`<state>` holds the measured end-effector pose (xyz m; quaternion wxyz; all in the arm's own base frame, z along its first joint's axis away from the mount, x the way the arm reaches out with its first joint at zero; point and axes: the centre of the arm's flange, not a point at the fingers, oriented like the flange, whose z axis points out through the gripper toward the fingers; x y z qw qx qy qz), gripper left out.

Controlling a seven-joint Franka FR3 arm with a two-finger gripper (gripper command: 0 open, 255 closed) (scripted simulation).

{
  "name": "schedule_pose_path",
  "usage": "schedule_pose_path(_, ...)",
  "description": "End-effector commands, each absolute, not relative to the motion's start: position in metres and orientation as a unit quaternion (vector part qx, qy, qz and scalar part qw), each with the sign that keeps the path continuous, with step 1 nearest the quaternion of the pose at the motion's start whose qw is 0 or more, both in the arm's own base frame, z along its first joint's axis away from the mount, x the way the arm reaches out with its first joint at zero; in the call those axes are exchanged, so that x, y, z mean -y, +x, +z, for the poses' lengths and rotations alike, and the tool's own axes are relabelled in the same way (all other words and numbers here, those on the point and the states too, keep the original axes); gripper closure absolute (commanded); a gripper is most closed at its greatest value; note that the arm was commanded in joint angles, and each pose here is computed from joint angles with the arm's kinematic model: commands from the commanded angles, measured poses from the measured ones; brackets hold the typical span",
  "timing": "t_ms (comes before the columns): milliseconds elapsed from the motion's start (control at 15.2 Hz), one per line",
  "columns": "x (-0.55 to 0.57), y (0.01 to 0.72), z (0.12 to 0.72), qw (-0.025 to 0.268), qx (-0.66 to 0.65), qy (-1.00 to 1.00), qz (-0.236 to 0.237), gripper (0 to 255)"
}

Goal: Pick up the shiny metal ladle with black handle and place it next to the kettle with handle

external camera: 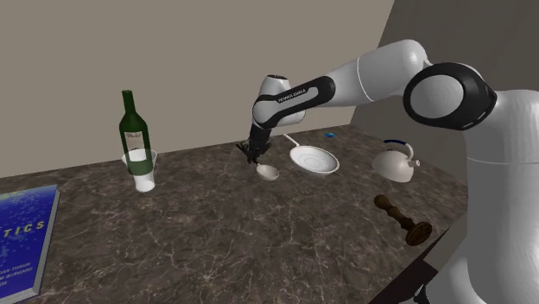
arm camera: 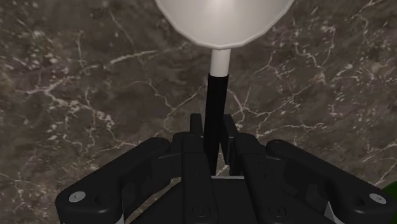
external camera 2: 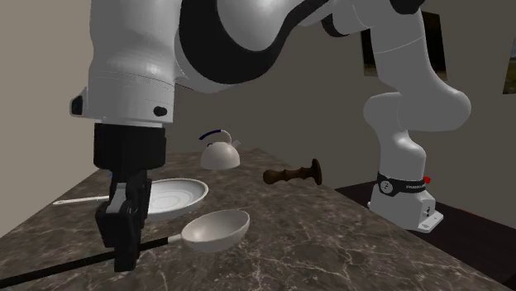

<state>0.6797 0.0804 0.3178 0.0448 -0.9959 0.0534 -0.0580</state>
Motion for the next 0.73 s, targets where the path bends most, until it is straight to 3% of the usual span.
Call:
schedule_pose_path(0, -0.079, 0.679, 0.329, 0.045, -0.053, -0.996, -0.058, 255)
schedule_pose_path(660, -0.079, 0.679, 0.382, 0.045, -0.053, -0.996, -0.058, 255)
